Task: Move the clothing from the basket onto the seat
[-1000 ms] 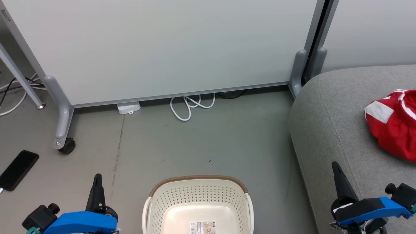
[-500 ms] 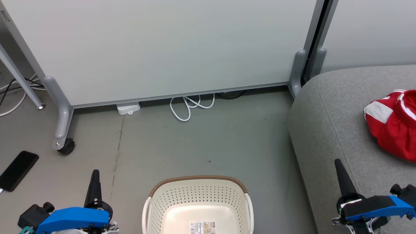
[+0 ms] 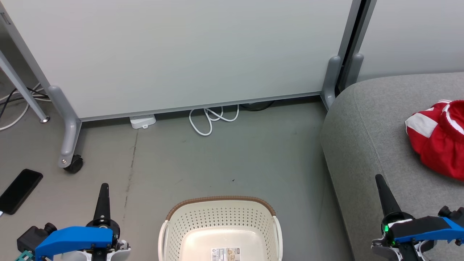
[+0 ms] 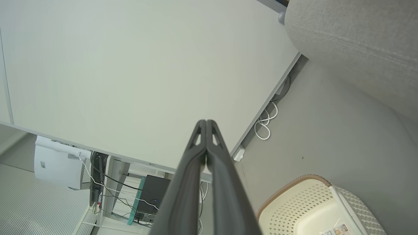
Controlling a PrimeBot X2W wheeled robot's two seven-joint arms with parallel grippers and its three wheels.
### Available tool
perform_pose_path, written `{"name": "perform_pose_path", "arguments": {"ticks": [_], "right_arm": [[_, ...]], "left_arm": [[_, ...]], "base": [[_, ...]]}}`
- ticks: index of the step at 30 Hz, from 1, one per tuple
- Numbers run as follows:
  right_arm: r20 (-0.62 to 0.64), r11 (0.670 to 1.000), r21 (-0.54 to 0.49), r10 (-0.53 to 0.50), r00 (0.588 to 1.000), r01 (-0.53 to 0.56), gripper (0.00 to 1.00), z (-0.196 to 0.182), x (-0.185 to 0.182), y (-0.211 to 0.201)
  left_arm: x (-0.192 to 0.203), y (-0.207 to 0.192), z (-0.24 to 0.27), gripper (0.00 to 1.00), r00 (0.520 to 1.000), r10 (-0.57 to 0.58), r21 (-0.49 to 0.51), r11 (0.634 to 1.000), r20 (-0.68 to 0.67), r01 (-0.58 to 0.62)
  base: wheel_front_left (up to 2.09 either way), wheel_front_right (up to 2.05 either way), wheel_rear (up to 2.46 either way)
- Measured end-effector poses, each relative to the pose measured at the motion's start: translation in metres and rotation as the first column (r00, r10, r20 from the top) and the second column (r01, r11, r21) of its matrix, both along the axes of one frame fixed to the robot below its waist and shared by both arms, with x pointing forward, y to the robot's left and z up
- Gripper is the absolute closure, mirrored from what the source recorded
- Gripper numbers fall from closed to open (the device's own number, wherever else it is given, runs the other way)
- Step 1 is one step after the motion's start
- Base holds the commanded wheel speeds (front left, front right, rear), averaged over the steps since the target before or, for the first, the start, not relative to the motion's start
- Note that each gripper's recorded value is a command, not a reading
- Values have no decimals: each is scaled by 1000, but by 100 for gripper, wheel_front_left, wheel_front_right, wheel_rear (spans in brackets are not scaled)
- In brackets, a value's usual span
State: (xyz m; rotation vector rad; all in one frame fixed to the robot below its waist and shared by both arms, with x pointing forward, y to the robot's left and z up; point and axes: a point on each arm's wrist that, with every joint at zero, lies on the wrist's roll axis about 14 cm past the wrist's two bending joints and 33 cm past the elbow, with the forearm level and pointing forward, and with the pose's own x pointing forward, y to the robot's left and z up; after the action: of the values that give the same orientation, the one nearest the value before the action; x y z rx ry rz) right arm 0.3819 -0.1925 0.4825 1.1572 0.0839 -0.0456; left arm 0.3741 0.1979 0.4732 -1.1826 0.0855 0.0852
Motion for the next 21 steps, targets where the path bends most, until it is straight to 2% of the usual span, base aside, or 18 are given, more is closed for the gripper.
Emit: {"name": "perform_pose_path", "arguments": {"ticks": [21], "right_arm": [[27,982,189,-19,999,14,100,9,3,-3]], "left_arm": [[6,1,13,100,999,9,-178,984,39,-2]], "base": [[0,0,0]]}}
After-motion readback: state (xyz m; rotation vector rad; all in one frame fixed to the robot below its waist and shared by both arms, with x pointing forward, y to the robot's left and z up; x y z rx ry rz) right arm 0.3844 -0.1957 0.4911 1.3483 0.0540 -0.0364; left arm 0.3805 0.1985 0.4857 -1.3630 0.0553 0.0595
